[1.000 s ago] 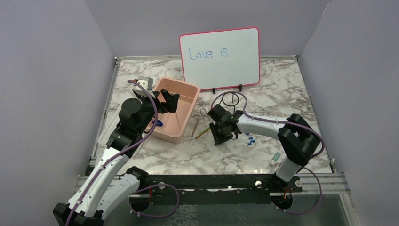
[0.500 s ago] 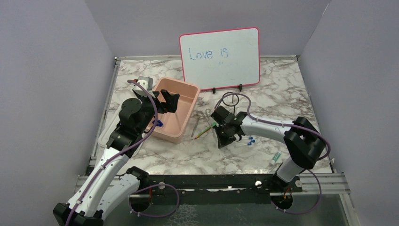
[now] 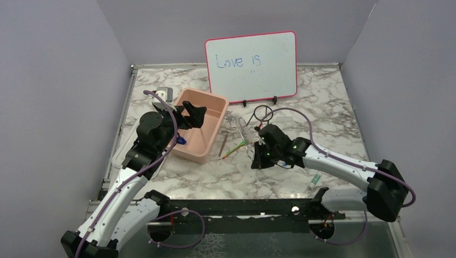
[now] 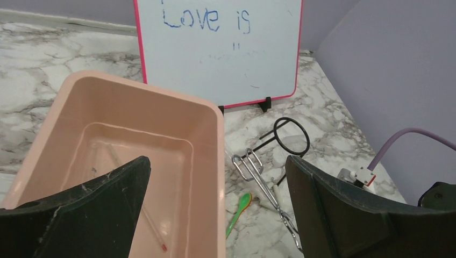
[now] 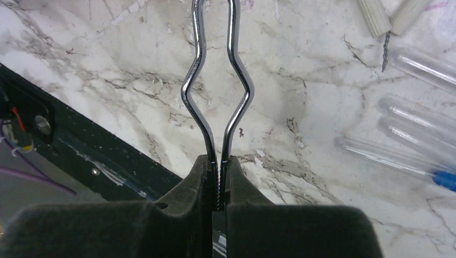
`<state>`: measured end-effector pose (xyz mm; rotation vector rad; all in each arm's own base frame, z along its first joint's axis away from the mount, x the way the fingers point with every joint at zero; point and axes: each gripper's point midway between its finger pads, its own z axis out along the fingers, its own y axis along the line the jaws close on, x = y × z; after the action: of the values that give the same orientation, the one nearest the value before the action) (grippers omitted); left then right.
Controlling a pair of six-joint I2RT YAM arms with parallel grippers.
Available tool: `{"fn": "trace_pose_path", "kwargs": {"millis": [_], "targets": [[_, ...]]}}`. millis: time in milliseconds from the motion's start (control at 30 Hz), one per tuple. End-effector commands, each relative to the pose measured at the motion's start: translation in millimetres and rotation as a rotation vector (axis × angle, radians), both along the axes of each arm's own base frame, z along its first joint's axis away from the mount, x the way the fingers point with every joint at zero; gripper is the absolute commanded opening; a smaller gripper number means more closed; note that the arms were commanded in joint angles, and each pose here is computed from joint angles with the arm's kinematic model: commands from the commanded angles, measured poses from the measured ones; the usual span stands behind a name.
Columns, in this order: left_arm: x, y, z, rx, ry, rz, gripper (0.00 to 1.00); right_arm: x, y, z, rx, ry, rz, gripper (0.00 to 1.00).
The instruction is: Organize the chemistry lab equipment
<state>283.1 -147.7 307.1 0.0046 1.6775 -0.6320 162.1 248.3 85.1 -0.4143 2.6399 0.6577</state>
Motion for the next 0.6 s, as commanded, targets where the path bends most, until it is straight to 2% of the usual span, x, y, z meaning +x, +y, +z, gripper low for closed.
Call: {"fn": "trace_pose_path", "kwargs": {"millis": [0, 67, 167, 333, 567], "targets": [[-8.5, -19.6, -4.9, -0.105, 0.074, -0.086, 0.99, 3.7, 6.0, 32.7, 0.146, -0.086, -0.051, 0.01], [-11.3, -29.1, -4.1, -0.131, 0.099, -0.134, 0.99, 7.8, 2.9, 48.4, 0.19, -0.145, -0.078, 0.01], [-16.6, -54.6, -5.4, -0.142, 0.143, -0.278, 0.9, 17.4, 1.5, 75.8, 0.271, -0.26, -0.101, 0.01], [-16.4, -79.0, -9.7, -0.185, 0.208, -0.395, 0.89, 35.4, 12.5, 120.3, 0.409, -0.401, -0.129, 0.01], [-18.6, -109.8, 12.2, -0.3, 0.18, -0.54, 0.9, 47.7, 49.8, 157.4, 0.586, -0.43, -0.093, 0.01]]}}
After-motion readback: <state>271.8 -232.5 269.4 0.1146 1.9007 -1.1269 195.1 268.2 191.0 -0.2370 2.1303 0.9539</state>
